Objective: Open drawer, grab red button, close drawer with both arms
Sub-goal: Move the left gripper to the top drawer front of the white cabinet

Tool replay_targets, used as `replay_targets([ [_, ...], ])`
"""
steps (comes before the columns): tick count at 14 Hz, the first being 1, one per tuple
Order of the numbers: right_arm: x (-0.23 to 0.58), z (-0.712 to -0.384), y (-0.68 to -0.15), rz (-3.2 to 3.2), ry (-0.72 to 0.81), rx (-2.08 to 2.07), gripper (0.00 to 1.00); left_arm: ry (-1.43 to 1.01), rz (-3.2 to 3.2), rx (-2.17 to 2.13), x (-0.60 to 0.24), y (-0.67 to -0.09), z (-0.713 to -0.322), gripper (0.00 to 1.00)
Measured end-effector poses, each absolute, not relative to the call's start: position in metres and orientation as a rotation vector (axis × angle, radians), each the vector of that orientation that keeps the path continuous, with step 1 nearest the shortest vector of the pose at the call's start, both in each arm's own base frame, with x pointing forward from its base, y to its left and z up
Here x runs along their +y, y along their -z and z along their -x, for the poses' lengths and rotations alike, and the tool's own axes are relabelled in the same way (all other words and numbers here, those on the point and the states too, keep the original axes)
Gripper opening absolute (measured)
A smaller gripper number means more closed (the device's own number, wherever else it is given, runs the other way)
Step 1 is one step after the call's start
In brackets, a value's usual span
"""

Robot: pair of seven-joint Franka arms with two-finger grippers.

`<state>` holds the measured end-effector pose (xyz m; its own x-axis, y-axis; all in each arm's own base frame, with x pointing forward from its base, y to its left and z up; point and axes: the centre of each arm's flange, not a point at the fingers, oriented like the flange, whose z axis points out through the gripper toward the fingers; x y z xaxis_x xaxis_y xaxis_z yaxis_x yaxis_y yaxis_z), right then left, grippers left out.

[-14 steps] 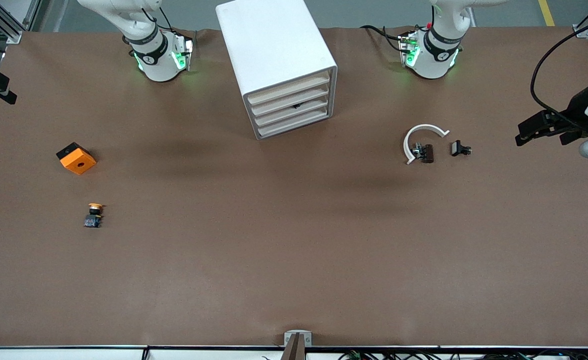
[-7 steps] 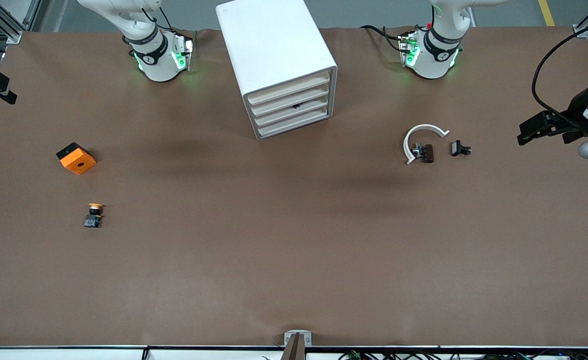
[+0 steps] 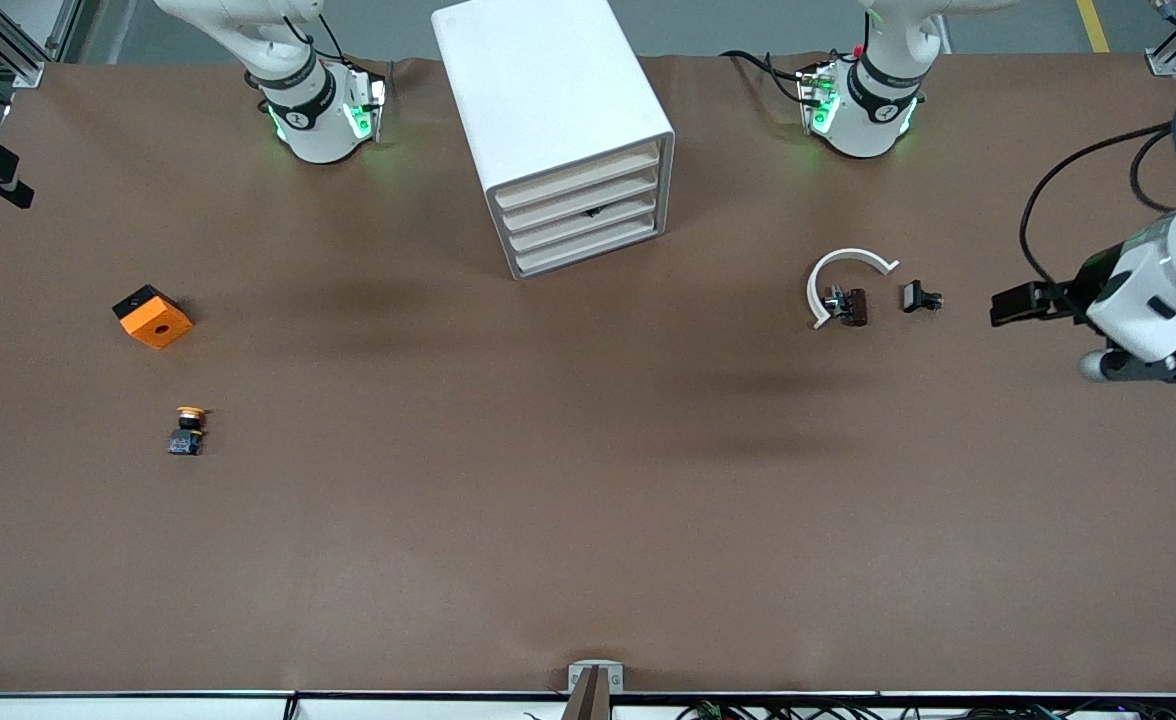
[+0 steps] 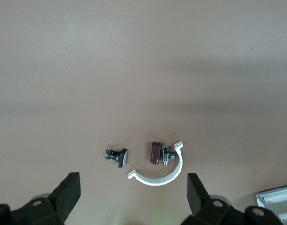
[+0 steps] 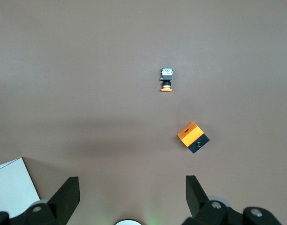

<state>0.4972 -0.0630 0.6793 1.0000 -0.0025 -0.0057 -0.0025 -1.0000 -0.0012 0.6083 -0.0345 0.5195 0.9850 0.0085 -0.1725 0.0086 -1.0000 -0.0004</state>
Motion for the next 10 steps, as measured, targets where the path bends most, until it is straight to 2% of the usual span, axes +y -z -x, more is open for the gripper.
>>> replay_targets([
  [4, -0.063, -0.497, -0.679, 3.140, -0.009, 0.004, 1.00, 0.279, -3.114, 0.086, -0.069, -0.480, -0.626, 1.00],
  [10, -0.063, -0.497, -0.679, 3.140, -0.009, 0.005, 1.00, 0.305, -3.118, 0.337, -0.128, -0.445, -0.631, 1.00],
])
